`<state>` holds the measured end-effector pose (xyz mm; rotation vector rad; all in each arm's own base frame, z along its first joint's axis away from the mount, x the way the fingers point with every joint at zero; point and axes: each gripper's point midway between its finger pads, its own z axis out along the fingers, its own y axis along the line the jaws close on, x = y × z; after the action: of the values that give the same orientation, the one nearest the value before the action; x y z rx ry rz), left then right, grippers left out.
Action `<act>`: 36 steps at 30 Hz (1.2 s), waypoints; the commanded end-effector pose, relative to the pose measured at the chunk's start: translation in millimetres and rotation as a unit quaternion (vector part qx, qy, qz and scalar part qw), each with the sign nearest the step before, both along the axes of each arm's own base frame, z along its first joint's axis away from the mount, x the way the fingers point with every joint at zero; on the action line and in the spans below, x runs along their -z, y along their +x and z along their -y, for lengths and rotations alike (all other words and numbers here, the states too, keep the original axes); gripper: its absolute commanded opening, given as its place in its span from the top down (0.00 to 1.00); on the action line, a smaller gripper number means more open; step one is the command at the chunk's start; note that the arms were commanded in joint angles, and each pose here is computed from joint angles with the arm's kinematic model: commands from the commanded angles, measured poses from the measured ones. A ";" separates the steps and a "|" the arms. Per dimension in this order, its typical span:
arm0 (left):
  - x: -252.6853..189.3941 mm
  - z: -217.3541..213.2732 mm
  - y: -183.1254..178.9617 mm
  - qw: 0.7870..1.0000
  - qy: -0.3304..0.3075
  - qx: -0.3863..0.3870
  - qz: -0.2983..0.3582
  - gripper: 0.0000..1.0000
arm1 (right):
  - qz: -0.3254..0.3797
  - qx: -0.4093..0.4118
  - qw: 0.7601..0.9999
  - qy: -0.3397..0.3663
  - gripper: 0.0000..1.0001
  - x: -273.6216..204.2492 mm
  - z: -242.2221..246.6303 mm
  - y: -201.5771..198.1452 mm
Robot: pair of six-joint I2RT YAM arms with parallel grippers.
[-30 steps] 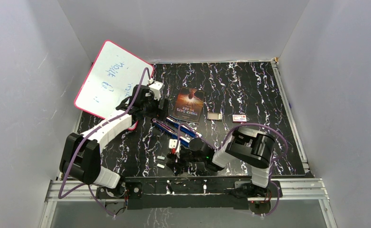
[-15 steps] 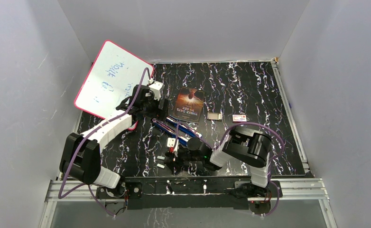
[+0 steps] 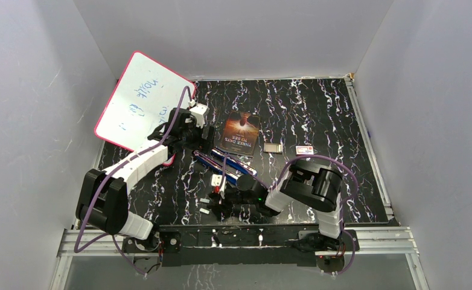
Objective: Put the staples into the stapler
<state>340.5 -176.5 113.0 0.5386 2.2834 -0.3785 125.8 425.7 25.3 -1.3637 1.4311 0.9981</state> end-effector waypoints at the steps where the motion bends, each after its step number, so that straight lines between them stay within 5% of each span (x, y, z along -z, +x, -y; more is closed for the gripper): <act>1: -13.4 0.7 -1.4 1.000 -0.002 0.005 0.017 0.02 | -0.003 -0.003 1.000 -0.022 0.51 14.9 1.0 -2.6; 21: -14.4 1.1 -1.6 1.000 -0.001 0.005 0.019 0.02 | -0.007 0.000 0.999 -0.033 0.65 20.1 1.1 -2.1; 36: -14.7 1.5 -1.0 1.000 -0.001 0.006 0.020 0.02 | 0.004 -0.004 1.000 -0.010 0.96 -4.8 -10.5 1.9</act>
<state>340.2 -176.9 112.9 0.5408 2.2833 -0.3739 125.7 432.0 25.3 -1.3670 1.4319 1.0021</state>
